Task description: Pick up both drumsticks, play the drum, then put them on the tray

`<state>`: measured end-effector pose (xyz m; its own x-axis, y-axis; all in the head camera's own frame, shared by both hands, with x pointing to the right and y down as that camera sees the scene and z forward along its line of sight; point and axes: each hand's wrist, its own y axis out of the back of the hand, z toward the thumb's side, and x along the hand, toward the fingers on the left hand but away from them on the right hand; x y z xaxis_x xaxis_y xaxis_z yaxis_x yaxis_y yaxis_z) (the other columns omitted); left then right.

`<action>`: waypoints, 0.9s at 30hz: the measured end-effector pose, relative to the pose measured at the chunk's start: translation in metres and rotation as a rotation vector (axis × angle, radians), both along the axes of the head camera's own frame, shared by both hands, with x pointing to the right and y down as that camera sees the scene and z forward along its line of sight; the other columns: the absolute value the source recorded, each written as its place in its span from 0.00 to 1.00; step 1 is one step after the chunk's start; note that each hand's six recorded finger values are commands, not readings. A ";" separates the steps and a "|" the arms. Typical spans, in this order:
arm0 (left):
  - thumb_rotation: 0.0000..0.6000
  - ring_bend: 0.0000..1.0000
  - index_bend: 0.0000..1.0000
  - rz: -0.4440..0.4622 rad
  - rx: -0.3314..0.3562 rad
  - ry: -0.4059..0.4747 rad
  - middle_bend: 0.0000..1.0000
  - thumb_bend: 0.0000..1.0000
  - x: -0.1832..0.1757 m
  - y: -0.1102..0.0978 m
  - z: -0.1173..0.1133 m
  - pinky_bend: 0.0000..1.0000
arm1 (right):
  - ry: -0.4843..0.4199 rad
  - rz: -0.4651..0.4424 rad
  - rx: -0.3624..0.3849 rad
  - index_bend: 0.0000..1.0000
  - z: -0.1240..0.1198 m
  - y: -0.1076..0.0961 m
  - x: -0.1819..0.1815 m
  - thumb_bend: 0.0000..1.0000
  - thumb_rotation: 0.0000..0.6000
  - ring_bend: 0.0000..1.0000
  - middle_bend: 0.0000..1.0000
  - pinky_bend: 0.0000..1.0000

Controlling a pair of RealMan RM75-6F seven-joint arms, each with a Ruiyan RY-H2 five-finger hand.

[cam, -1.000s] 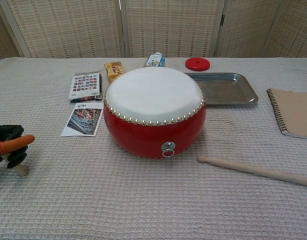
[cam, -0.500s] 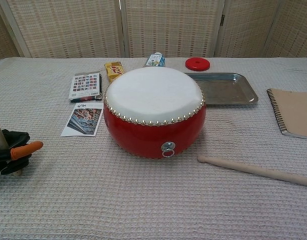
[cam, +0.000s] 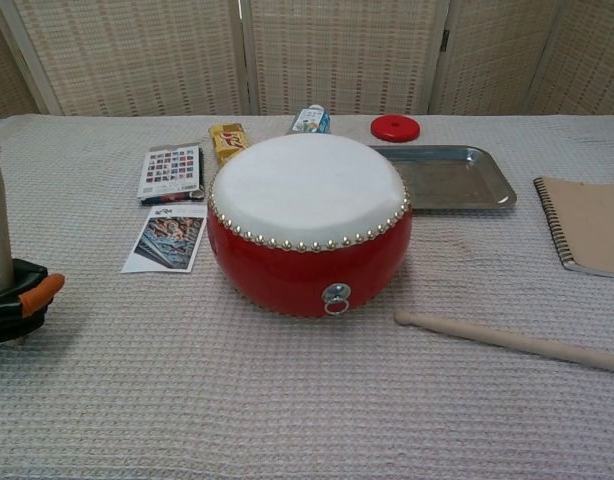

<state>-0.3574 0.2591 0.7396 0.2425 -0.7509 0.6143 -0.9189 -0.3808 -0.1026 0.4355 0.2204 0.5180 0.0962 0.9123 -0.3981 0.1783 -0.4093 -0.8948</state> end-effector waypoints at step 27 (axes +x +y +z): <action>1.00 1.00 1.00 0.417 0.437 -0.743 1.00 0.64 -0.045 -0.054 -0.105 1.00 | -0.094 -0.115 -0.303 0.45 0.130 -0.005 -0.133 0.22 1.00 0.05 0.25 0.15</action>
